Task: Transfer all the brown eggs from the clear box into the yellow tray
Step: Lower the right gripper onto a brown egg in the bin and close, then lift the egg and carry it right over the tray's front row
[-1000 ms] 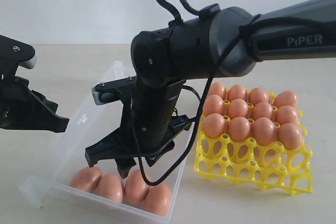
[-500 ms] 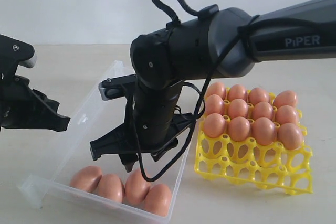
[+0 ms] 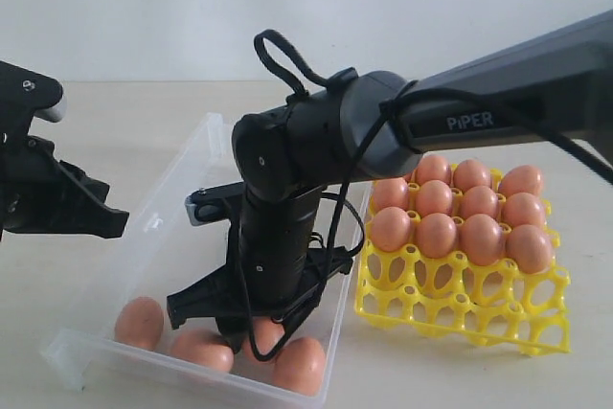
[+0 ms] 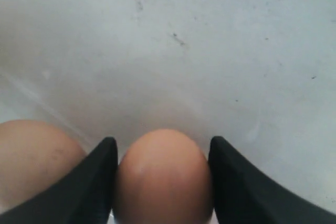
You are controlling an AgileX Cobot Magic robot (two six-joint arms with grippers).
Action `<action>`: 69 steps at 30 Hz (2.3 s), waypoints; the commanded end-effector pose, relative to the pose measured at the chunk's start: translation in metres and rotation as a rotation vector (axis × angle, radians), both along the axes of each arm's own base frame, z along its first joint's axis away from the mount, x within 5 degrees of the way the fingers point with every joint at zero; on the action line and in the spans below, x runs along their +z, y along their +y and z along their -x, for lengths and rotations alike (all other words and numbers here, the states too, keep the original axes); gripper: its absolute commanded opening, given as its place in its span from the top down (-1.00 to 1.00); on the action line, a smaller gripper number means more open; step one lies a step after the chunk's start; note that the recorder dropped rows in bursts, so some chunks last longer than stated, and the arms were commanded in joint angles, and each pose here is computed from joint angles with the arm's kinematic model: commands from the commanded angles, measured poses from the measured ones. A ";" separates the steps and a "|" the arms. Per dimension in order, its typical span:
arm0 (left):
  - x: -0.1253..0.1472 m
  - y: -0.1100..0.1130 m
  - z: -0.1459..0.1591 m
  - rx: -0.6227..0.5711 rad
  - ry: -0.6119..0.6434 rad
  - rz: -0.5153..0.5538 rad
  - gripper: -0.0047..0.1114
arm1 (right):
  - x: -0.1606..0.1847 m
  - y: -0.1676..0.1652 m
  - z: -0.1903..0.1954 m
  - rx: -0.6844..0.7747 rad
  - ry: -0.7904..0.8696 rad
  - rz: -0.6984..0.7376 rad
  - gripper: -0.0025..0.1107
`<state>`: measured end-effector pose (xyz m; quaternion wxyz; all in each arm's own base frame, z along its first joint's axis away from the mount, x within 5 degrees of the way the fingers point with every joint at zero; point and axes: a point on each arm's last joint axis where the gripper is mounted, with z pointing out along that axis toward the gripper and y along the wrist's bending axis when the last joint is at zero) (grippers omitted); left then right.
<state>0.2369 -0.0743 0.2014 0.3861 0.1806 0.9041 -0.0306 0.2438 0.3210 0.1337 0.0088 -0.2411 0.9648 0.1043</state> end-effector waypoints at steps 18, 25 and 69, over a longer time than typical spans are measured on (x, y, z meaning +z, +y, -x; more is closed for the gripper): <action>0.004 -0.001 -0.001 -0.004 -0.046 0.029 0.85 | 0.095 -0.005 -0.016 0.216 -0.582 -0.250 0.96; 0.005 -0.001 -0.002 -0.007 -0.057 0.035 0.85 | 0.117 -0.046 0.017 0.209 -0.807 -0.444 0.96; 0.014 -0.007 -0.007 -0.050 -0.176 0.084 0.85 | 0.020 -0.180 0.055 -0.059 -0.993 -0.564 0.96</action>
